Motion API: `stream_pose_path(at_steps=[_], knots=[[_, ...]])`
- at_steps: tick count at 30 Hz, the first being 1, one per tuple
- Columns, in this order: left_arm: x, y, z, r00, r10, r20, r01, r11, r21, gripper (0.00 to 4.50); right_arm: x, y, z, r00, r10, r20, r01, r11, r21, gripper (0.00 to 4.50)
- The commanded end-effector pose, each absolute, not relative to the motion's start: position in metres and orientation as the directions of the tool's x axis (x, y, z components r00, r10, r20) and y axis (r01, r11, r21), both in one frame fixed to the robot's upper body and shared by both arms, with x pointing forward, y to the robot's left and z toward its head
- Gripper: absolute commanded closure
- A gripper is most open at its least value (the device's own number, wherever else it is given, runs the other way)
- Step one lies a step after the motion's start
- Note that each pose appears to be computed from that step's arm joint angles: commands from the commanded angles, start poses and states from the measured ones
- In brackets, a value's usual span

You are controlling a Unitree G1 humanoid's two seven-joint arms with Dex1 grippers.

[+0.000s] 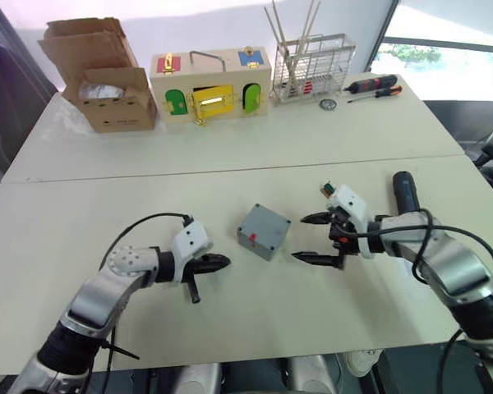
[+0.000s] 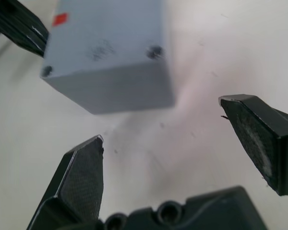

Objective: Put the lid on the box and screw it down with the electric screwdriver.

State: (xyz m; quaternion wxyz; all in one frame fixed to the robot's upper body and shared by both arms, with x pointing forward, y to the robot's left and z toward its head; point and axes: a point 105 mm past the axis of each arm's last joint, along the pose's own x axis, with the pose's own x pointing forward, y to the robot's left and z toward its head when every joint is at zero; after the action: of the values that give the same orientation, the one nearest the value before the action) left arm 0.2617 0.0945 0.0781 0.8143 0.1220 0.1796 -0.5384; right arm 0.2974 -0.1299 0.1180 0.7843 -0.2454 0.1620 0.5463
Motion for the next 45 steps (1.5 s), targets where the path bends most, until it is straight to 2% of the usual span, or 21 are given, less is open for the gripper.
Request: stream_pose_path(at_steps=[1,6,10,22,30,35,41,45], knots=[[0.26,0.082,0.084,0.349,-0.849,-0.397,0.928,0.373,0.016,4.5,0.302,-0.124,0.123,0.311,0.806,-0.504,-0.946,0.212,-0.245,0.03],[0.276,0.075,0.083,0.392,-0.835,-0.386,0.915,0.399,0.066,4.5,0.299,-0.109,0.119,0.248,0.835,-0.491,-0.965,0.168,-0.201,0.03],[0.292,0.075,0.085,0.45,-0.817,-0.36,0.888,0.45,0.089,4.5,0.284,-0.109,0.116,0.224,0.834,-0.505,-0.973,0.158,-0.17,0.03],[0.308,0.075,0.088,0.517,-0.794,-0.32,0.854,0.502,0.133,4.5,0.265,-0.099,0.119,0.279,0.84,-0.465,-0.96,0.242,-0.138,0.03],[0.315,0.073,0.092,0.54,-0.787,-0.298,0.841,0.519,0.151,4.5,0.258,-0.096,0.111,0.271,0.829,-0.489,-0.962,0.252,-0.105,0.03],[0.311,0.07,0.091,0.523,-0.8,-0.296,0.852,0.505,0.139,4.5,0.259,-0.1,0.106,0.28,0.81,-0.516,-0.959,0.264,-0.105,0.03],[0.289,0.066,0.084,0.452,-0.833,-0.319,0.889,0.45,0.084,4.5,0.27,-0.11,0.109,0.338,0.788,-0.514,-0.941,0.299,-0.16,0.03],[0.284,0.066,0.083,0.441,-0.836,-0.325,0.894,0.443,0.074,4.5,0.273,-0.114,0.112,0.357,0.782,-0.512,-0.934,0.316,-0.168,0.03]])
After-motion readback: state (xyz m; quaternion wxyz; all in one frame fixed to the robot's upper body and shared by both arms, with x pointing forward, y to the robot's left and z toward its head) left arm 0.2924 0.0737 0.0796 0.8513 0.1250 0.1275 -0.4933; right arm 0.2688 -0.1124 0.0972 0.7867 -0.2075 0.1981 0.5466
